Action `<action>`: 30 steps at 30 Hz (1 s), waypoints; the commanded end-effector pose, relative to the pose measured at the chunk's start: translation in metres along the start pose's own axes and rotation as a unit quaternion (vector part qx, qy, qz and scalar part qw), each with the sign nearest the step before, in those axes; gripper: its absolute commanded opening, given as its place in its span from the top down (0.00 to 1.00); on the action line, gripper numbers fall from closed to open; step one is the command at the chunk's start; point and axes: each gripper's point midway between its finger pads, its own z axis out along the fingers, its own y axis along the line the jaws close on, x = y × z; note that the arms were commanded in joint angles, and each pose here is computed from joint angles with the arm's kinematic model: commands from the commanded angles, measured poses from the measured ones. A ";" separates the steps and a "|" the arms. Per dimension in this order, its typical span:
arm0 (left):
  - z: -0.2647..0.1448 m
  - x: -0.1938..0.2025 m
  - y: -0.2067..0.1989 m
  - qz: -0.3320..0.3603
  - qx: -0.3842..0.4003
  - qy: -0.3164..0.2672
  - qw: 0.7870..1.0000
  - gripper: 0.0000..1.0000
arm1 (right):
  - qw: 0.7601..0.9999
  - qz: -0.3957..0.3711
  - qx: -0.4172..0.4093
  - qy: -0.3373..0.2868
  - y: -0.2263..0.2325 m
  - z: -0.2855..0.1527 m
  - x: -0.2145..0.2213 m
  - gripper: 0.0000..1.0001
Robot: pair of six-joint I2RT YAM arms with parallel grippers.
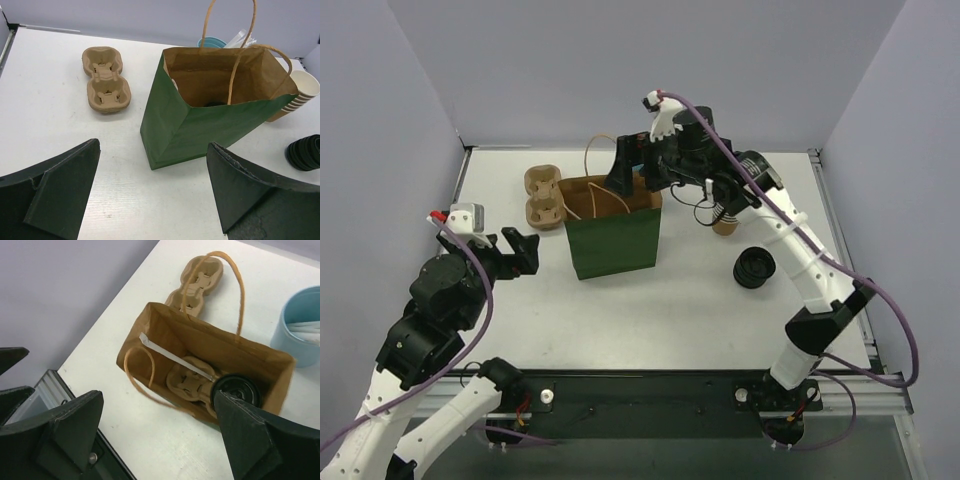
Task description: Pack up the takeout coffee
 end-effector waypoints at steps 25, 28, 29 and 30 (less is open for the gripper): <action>-0.015 -0.024 -0.060 -0.091 0.151 -0.017 0.984 0.03 | 0.966 0.114 0.215 -0.089 -0.071 -0.143 0.054 0.00; -0.013 -0.023 -0.062 -0.091 0.153 -0.017 0.984 0.03 | 0.967 0.116 0.212 -0.086 -0.071 -0.144 0.058 0.00; -0.011 -0.021 -0.062 -0.091 0.152 -0.014 0.984 0.03 | 0.967 0.116 0.212 -0.085 -0.071 -0.144 0.059 0.00; -0.009 -0.021 -0.063 -0.092 0.153 -0.015 0.984 0.03 | 0.967 0.114 0.211 -0.087 -0.070 -0.146 0.059 0.00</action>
